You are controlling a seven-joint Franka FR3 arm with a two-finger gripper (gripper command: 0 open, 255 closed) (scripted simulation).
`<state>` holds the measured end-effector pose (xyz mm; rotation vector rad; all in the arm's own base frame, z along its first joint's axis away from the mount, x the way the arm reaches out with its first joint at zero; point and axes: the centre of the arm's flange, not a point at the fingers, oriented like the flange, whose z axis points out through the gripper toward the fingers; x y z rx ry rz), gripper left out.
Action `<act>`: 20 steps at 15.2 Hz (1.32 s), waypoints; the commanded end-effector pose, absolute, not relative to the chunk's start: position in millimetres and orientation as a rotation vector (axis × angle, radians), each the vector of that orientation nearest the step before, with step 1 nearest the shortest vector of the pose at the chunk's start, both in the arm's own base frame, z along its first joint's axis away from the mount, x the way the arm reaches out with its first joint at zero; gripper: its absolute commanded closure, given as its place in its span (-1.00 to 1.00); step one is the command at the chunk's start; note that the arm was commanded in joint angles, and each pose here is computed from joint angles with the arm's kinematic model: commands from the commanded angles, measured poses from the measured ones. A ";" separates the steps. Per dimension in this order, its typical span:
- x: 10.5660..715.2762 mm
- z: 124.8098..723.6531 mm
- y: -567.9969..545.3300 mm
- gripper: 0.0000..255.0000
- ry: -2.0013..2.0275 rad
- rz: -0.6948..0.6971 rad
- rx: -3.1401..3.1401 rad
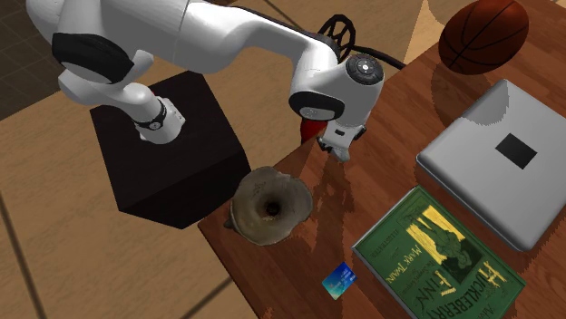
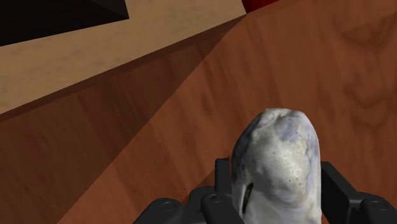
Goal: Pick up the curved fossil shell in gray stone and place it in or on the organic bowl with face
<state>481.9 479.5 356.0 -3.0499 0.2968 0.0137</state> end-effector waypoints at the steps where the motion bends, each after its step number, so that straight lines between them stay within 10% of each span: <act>1: 482.8 366.6 478.9 1.00 0.297 0.014 -3.050; 20: 482.8 467.0 478.9 1.00 0.297 0.014 -3.050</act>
